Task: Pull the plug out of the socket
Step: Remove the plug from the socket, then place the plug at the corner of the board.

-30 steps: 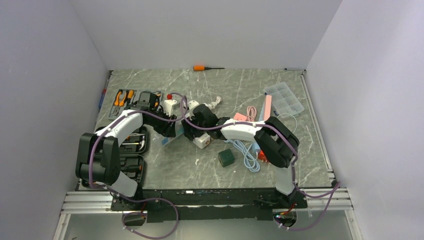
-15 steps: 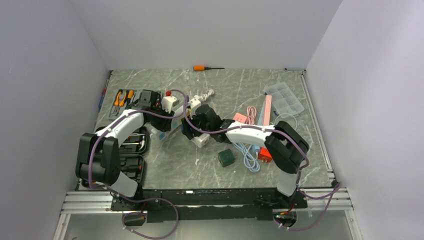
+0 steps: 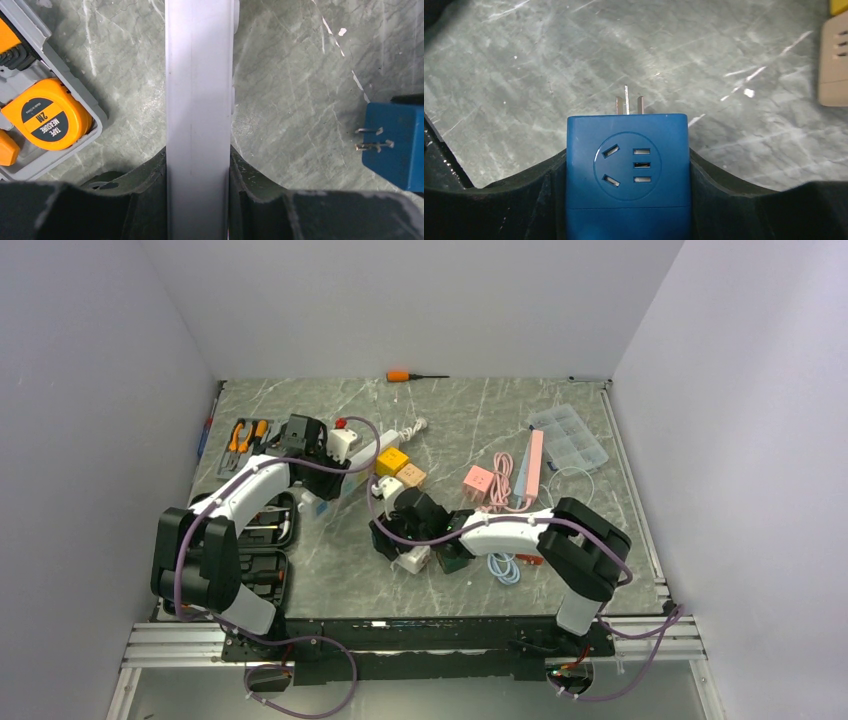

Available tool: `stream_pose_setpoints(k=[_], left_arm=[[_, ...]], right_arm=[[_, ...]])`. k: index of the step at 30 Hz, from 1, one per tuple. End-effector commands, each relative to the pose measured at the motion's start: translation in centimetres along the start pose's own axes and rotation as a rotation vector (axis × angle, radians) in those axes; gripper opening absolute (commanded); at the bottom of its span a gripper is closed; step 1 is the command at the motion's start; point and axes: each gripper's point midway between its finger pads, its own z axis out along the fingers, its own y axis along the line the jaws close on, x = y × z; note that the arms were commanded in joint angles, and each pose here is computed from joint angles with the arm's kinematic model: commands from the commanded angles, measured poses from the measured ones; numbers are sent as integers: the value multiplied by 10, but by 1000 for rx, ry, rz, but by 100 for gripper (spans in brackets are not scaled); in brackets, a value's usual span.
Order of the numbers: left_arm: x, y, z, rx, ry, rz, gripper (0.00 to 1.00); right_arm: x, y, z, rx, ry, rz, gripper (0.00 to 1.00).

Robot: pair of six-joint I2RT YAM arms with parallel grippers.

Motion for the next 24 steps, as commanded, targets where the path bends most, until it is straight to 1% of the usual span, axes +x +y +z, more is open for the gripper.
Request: stream_pose_setpoints(k=[1,3,5,6,9,11,13,15,17,20,24], left_arm=[[-38,9,-23,-38,-106,37,14],[-40,8,-26,-35,-109,40,13],[-43,7,-28,-26,-113,47,13],[-43,6,-28,-17,-111,50,13],[-46,2,-30,9,-108,52,14],[-47,1,-30,18,-106,54,14],[-47,-1,-30,29,-101,56,14],[-46,-3,-31,44,-94,64,14],[-45,-5,-33,56,-96,76,14],[-43,-9,-36,72,-102,104,13],[-37,-7,-36,56,-93,115,13]], right_arm=[[-38,25,6,-35,-135,-18,7],[-38,30,12,-27,-133,-35,9],[-32,37,16,-34,-119,-58,16],[-28,39,17,-40,-111,-69,25],[-12,44,17,-58,-89,-105,60],[-6,46,14,-70,-76,-121,75],[-3,45,9,-74,-65,-131,86],[-6,44,1,-70,-68,-139,93],[-17,40,-10,-54,-79,-154,95],[-51,27,-34,-43,-131,-141,95],[-105,2,-72,-93,-233,-91,95]])
